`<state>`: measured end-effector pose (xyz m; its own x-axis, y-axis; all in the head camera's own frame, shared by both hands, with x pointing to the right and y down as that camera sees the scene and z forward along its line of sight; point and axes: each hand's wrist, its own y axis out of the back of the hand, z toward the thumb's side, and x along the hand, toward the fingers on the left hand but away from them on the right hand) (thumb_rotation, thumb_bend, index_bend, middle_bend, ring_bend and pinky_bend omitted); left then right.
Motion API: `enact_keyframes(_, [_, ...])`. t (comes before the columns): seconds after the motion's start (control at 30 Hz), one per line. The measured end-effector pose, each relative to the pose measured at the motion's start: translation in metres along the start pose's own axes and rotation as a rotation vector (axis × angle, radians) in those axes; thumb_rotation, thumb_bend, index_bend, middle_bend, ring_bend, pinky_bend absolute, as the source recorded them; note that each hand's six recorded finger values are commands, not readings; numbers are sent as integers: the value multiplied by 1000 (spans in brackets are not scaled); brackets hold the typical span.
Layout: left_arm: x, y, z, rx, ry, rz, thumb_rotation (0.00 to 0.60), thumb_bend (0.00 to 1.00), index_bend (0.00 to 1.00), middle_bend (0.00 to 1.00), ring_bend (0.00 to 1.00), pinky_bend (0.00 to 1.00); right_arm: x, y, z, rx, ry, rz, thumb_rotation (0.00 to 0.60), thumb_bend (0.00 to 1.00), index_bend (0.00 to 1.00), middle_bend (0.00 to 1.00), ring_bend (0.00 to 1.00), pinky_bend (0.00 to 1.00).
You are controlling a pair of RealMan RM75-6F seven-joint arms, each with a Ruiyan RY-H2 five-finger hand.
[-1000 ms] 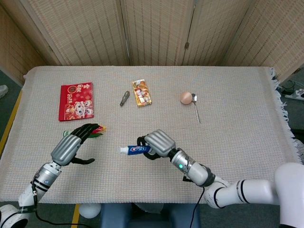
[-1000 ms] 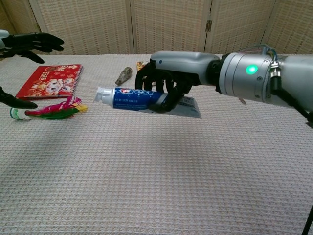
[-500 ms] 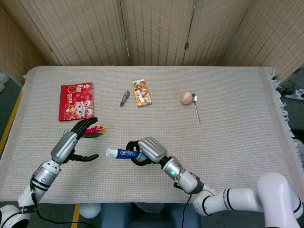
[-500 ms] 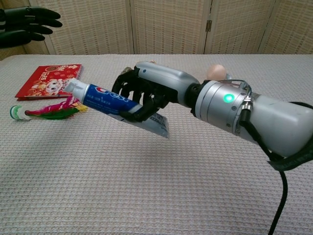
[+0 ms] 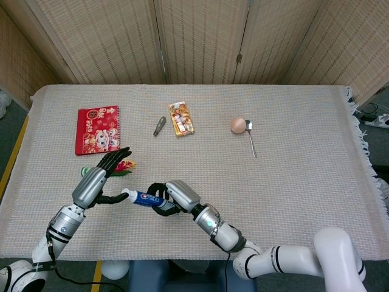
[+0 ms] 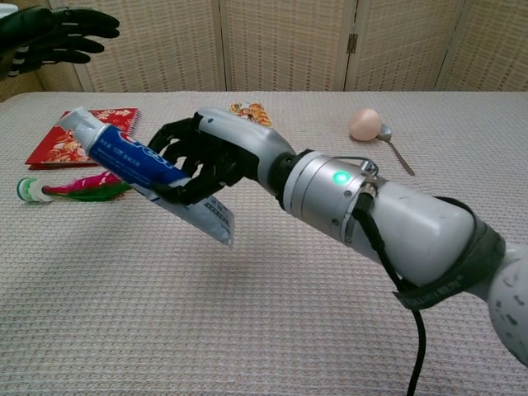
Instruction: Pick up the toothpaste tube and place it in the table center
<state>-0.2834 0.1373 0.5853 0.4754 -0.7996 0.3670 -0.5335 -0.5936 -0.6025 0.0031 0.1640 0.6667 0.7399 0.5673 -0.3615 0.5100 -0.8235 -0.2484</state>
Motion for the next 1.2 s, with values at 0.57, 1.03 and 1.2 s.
enact_keyframes(0.57, [19, -44, 23, 102, -73, -18, 53, 44, 0, 24, 0, 0, -17, -12, 15, -62, 13, -12, 600, 792, 624, 545, 619, 556])
enact_keyframes(1.03, [25, -47, 24, 57, -69, -3, 51, 45, 0, 1, 0, 0, -21, -14, 19, -95, 37, -41, 600, 804, 629, 545, 623, 556])
enact_keyframes(1.2, [24, -39, 21, 68, -63, 4, 53, 46, 0, 1, 0, 0, -16, -6, 11, -13, 21, -26, 600, 803, 629, 545, 624, 556])
